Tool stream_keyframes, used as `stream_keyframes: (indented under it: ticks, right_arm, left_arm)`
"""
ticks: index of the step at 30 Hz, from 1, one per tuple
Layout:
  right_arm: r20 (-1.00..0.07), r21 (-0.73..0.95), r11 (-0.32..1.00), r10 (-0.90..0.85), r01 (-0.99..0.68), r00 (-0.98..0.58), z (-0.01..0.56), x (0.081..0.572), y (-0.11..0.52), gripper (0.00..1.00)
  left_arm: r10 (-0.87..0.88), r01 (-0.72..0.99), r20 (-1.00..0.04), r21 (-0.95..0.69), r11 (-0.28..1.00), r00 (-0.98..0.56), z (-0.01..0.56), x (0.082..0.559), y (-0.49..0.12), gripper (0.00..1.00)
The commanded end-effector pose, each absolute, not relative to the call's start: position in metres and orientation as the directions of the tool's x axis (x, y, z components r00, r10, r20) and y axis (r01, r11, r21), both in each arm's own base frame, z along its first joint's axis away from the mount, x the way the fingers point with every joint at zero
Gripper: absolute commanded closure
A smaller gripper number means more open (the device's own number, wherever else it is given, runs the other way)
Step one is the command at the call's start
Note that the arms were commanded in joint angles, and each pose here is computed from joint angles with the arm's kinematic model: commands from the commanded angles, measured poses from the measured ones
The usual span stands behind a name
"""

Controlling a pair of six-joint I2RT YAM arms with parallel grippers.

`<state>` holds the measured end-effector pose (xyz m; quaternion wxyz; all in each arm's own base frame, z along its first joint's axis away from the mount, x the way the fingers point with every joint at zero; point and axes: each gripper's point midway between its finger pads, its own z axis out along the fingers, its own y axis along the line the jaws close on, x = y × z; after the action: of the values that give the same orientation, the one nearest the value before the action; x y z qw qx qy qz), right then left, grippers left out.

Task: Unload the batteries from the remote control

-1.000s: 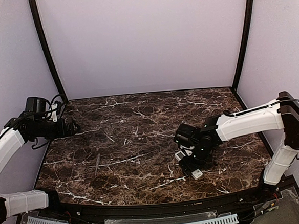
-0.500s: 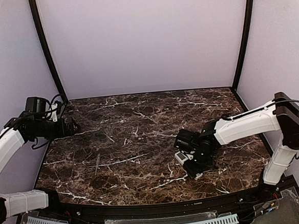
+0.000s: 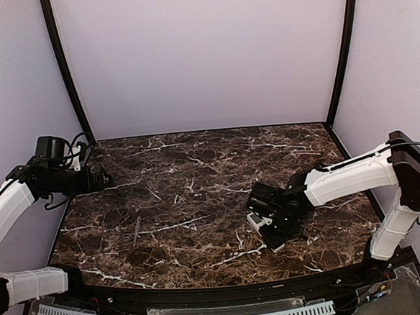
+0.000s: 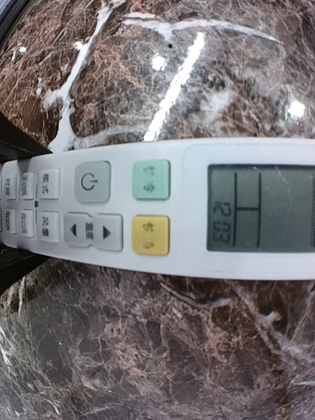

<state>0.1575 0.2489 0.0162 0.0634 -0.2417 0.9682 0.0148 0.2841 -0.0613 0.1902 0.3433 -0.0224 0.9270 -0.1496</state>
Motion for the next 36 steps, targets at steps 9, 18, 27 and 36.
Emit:
stream_keyframes:
  ticks: [9, 18, 27, 36]
  right_arm:
    - [-0.197, 0.053, 0.852, -0.503, -0.522, -0.841, 0.028, 0.155, 0.265, 0.81]
    - [-0.336, 0.137, 0.818, -0.492, -0.559, -0.803, 0.073, 0.166, 0.29, 0.88]
    - [-0.439, 0.223, 0.764, -0.476, -0.605, -0.762, 0.107, 0.171, 0.316, 0.9]
    - [-0.508, 0.428, 0.585, -0.474, -0.688, -0.719, 0.147, 0.159, 0.354, 0.91]
  left_arm:
    - [-0.134, 0.095, -0.623, -0.319, 0.943, -0.771, 0.188, 0.283, -0.068, 0.0]
    - [-0.198, 0.068, -0.649, -0.361, 0.93, -0.735, 0.2, 0.287, -0.069, 0.0]
    - [-0.187, 0.165, -0.573, -0.507, 0.846, -0.798, 0.193, 0.295, -0.104, 0.0]
    - [-0.119, 0.416, -0.55, -0.739, 0.53, -0.826, 0.216, 0.28, -0.168, 0.0]
